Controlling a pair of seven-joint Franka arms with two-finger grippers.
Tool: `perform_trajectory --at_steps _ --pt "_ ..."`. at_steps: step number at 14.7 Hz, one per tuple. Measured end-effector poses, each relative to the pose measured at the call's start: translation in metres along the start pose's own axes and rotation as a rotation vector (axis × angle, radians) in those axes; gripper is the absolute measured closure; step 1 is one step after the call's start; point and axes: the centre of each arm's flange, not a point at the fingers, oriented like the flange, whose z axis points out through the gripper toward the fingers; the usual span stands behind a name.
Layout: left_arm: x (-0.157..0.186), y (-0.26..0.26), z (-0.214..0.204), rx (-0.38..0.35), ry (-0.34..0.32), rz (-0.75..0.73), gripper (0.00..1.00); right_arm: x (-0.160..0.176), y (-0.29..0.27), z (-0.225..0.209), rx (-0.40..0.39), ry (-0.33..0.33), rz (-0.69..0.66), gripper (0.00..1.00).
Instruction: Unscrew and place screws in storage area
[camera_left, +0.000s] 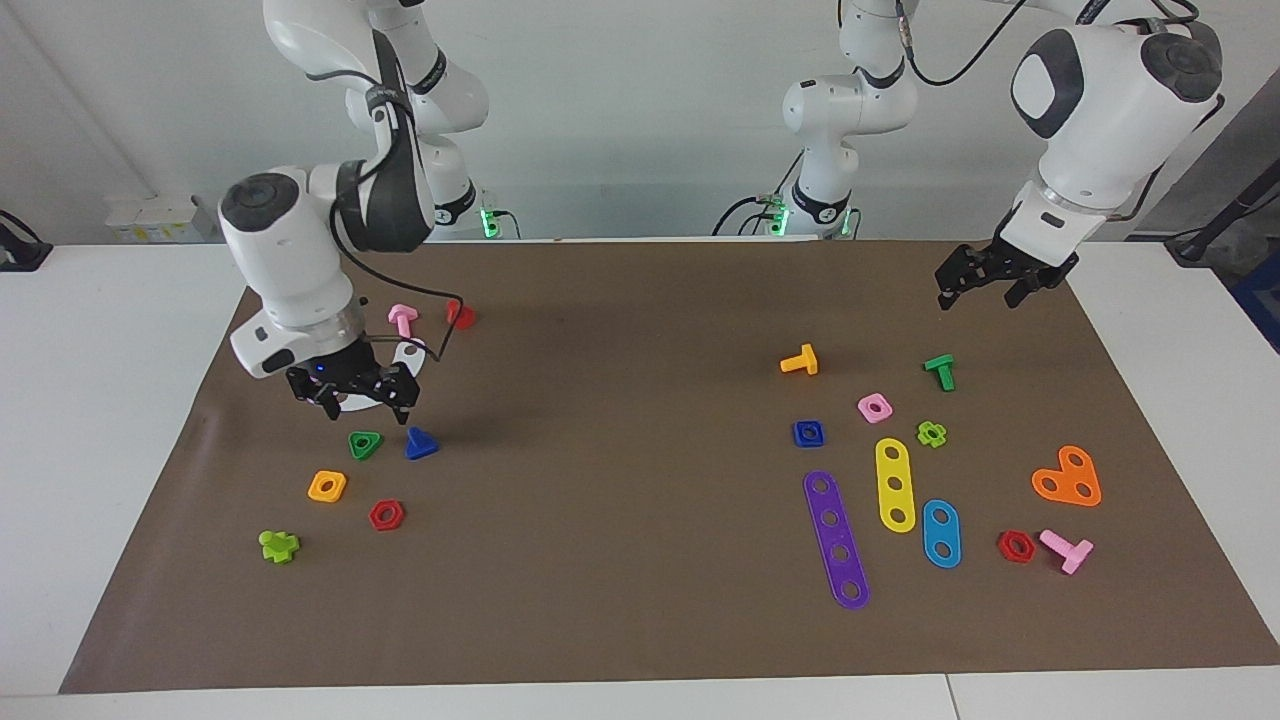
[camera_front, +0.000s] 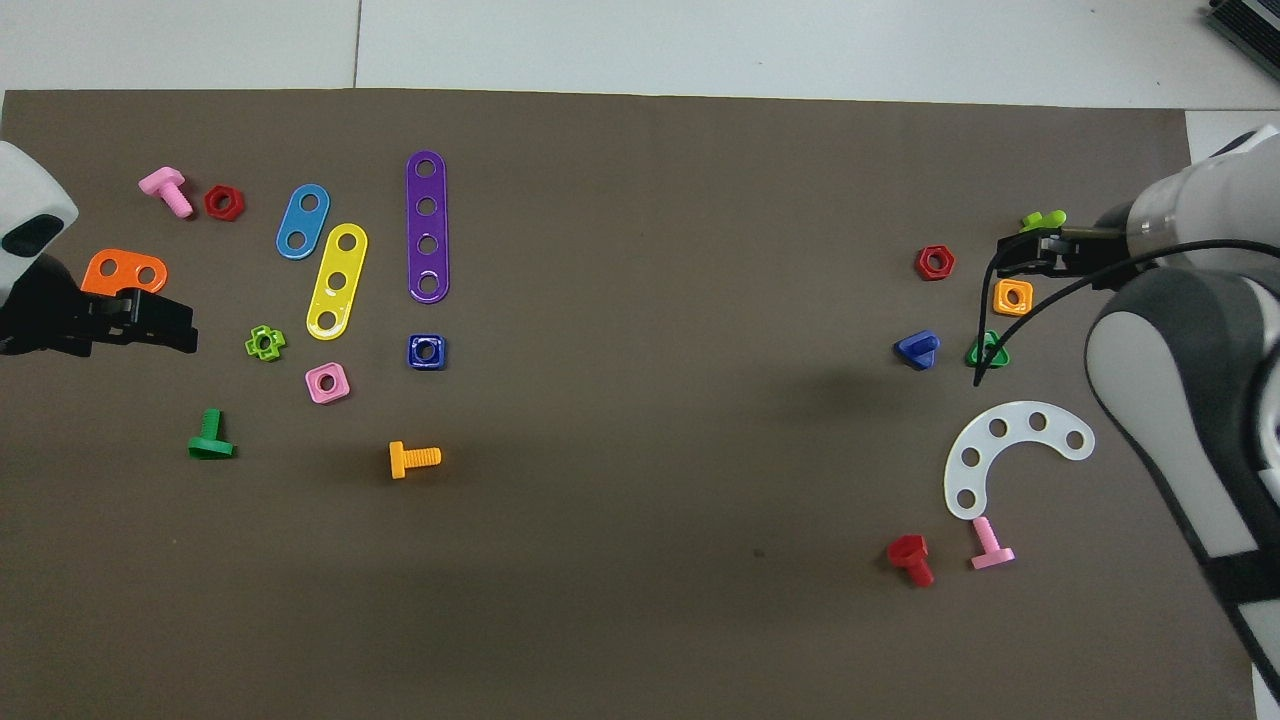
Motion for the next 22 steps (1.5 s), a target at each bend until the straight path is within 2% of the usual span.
perform_trajectory --at_steps 5,7,13,22 --pt "0.0 0.0 0.0 0.0 0.0 0.0 0.0 -0.037 0.026 -0.098 -0.007 -0.053 0.033 0.0" --pt "0.0 0.0 0.0 0.0 0.0 0.0 0.0 -0.046 0.03 -0.124 -0.01 -0.078 0.039 0.0" --pt "0.0 0.0 0.0 0.0 0.0 0.0 0.0 -0.055 0.03 -0.114 -0.016 -0.131 0.035 0.0" --pt "0.0 0.0 0.0 0.0 0.0 0.0 0.0 -0.056 0.027 -0.115 -0.028 -0.126 0.003 0.0"
